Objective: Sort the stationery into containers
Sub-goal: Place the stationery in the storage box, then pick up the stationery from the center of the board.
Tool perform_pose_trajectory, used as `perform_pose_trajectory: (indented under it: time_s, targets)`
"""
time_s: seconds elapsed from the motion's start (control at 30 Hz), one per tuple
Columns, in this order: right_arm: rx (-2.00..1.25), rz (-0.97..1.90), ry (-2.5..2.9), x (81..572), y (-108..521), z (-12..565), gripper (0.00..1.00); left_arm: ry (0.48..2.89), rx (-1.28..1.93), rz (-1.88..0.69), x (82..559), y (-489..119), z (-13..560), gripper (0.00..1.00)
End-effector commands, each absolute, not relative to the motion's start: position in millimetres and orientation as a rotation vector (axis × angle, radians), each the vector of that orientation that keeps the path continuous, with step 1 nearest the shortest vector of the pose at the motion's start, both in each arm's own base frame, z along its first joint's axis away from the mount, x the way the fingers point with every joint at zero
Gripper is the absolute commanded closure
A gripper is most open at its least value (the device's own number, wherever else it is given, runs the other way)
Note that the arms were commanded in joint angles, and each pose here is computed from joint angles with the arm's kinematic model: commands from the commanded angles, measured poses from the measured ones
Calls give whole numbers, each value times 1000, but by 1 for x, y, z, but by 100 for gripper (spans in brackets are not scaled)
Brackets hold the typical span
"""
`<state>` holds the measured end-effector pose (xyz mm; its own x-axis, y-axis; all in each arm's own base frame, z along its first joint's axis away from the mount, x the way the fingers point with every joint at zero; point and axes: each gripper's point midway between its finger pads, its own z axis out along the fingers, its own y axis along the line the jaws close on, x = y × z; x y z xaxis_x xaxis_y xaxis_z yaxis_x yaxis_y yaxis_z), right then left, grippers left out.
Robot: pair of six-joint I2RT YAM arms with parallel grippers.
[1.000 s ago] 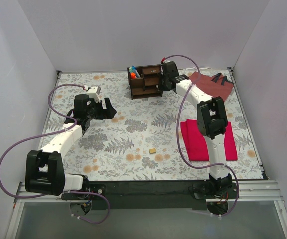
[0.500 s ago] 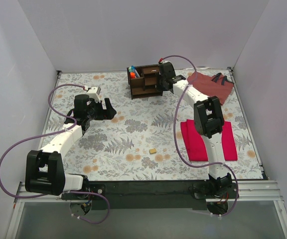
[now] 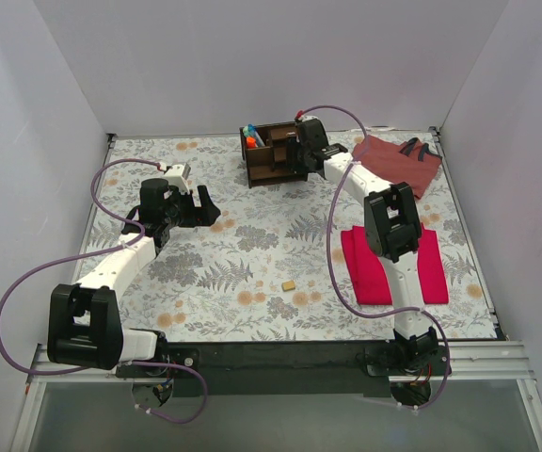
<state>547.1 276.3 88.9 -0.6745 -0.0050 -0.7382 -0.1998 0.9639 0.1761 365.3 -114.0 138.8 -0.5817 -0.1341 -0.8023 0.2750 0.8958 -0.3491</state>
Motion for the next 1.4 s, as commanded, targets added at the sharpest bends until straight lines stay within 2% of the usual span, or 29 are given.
perform_pose_trajectory:
  time_s: [0.0,0.13,0.3,0.43,0.47,0.6,0.67,0.83,1.37]
  targets:
    - [-163,353,2218,541,278,131,38,2079,107,-570,366,-115,152,21]
    - [-208,396,2239,508,272,148,36,2050,114,-575,364,-115,162,21]
    - [-402,475,2314,436,259,139,30,2020,128,-566,358,-114,170,21]
    - [-881,759,2229,362,276,128,33,2004,135,-563,353,-113,172,21]
    - [-1054,984,2140,323,293,134,39,1995,142,-564,351,-113,174,21]
    - [-1570,990,1941,245,290,99,38,1999,141,-562,345,-112,168,21]
    - [-1735,909,1758,230,292,99,38,2000,139,-561,343,-112,167,21]
    - [-1903,834,1569,200,291,82,40,2005,145,-559,337,-111,167,21]
    - [-2019,657,1357,198,301,58,41,2031,153,-541,333,-108,166,21]
